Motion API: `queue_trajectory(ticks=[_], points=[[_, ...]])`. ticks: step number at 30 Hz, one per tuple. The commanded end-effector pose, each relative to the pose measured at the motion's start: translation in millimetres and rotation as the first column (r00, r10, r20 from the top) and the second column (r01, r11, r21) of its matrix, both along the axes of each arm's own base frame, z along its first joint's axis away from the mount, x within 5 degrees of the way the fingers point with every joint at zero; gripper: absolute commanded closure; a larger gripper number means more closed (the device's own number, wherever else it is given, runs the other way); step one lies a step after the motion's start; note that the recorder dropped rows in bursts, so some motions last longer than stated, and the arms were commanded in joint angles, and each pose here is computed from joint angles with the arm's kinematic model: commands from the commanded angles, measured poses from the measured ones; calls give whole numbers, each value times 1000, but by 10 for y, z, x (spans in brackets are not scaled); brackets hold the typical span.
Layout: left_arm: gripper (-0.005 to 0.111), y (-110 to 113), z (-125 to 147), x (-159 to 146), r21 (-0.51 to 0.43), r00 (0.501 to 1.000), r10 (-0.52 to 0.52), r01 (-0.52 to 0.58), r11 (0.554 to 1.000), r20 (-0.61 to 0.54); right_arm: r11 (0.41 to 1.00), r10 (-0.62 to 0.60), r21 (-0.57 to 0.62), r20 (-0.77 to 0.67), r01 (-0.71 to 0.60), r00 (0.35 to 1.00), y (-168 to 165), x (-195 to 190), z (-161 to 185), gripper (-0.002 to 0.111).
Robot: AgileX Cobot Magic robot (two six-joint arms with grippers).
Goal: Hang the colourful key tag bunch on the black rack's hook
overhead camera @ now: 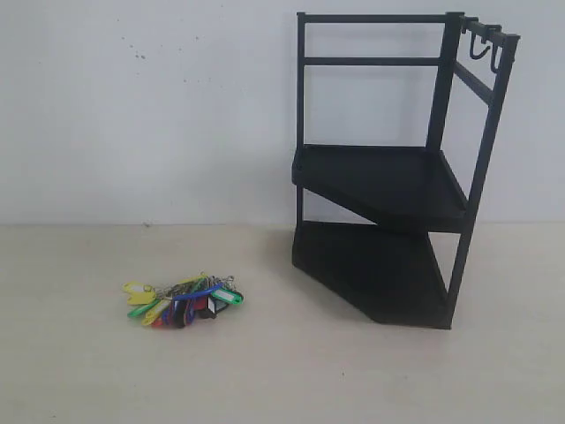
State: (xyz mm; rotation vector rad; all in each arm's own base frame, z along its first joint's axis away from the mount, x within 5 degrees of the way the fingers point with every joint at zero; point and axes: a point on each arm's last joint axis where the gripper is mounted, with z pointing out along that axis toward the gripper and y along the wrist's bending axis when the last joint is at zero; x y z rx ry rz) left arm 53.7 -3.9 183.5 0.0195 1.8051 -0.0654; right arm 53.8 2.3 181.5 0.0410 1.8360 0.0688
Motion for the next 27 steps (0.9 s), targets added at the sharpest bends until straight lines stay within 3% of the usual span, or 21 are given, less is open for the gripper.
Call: queue_trajectory(ticks=[1, 14, 19, 23, 26, 27], points=[[102, 1, 17, 4, -7, 1000, 4, -4, 1000, 11, 1000, -3, 3, 20, 3, 1000, -1, -1, 16, 108], [102, 1, 17, 4, -7, 1000, 4, -4, 1000, 11, 1000, -3, 3, 20, 3, 1000, -1, -1, 16, 108], [102, 1, 17, 4, -7, 1000, 4, -4, 1000, 11, 1000, -12, -8, 147, 13, 989, -12, 20, 130, 108], [102, 1, 17, 4, -7, 1000, 4, -4, 1000, 11, 999, -37, 19, 448, 32, 893, -31, 9, 418, 108], [102, 1, 17, 4, -7, 1000, 4, -4, 1000, 11, 998, -61, 42, 661, 44, 748, -52, -68, 641, 108], [102, 1, 17, 4, -7, 1000, 4, -4, 1000, 11, 998, -70, 52, 683, 48, 727, -60, -80, 664, 108]])
